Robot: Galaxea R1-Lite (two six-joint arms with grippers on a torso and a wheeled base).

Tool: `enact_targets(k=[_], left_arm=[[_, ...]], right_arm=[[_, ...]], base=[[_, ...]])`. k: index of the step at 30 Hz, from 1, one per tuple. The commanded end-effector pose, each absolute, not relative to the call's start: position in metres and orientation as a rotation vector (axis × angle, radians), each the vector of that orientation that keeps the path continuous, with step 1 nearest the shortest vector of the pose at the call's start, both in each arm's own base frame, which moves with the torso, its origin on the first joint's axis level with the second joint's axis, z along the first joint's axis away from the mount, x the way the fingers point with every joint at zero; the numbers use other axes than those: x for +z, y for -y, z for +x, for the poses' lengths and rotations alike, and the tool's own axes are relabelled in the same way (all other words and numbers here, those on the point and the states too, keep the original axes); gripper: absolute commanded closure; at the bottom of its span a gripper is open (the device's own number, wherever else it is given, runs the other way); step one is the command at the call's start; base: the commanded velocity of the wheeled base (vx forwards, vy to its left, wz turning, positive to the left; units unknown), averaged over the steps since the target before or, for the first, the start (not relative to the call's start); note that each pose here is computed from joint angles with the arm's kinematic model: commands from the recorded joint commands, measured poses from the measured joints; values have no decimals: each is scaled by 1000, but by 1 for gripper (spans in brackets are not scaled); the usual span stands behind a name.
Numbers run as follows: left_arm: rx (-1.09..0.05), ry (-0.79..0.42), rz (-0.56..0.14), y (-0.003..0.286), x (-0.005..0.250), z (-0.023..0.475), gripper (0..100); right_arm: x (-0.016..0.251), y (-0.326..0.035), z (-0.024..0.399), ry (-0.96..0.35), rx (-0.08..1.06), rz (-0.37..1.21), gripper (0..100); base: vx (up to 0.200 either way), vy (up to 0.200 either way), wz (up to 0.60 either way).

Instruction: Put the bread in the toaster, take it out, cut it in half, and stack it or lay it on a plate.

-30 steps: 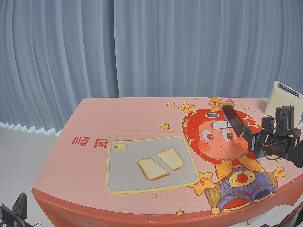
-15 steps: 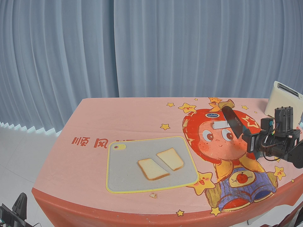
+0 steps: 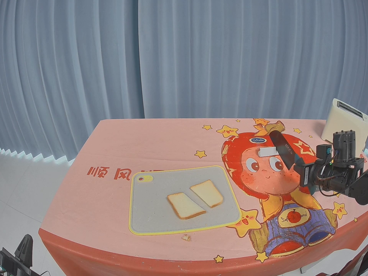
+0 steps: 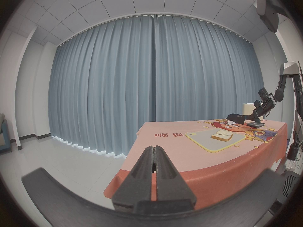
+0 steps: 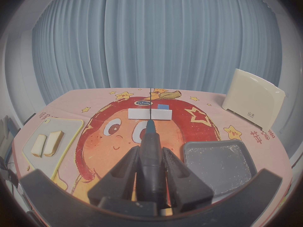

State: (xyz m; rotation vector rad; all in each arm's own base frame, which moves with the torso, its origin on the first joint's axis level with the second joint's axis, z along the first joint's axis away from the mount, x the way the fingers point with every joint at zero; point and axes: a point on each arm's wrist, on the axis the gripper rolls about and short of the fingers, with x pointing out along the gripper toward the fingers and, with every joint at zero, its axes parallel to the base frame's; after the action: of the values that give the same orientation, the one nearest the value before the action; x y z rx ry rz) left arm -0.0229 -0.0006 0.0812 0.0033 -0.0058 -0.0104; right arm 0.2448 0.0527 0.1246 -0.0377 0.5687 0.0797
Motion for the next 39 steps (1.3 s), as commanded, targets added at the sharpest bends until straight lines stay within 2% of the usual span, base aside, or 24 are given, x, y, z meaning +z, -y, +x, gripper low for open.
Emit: enact_targets(k=[1,39], left_arm=[[-9,5,3,1,76,-23,100],[-11,3,3,1,76,-23,100]], right_arm=[[123,-53,245,-574,80,-40,100],[118,-53,242,-603,70,-50,100]], base=[[0,0,0],[0,0,0]])
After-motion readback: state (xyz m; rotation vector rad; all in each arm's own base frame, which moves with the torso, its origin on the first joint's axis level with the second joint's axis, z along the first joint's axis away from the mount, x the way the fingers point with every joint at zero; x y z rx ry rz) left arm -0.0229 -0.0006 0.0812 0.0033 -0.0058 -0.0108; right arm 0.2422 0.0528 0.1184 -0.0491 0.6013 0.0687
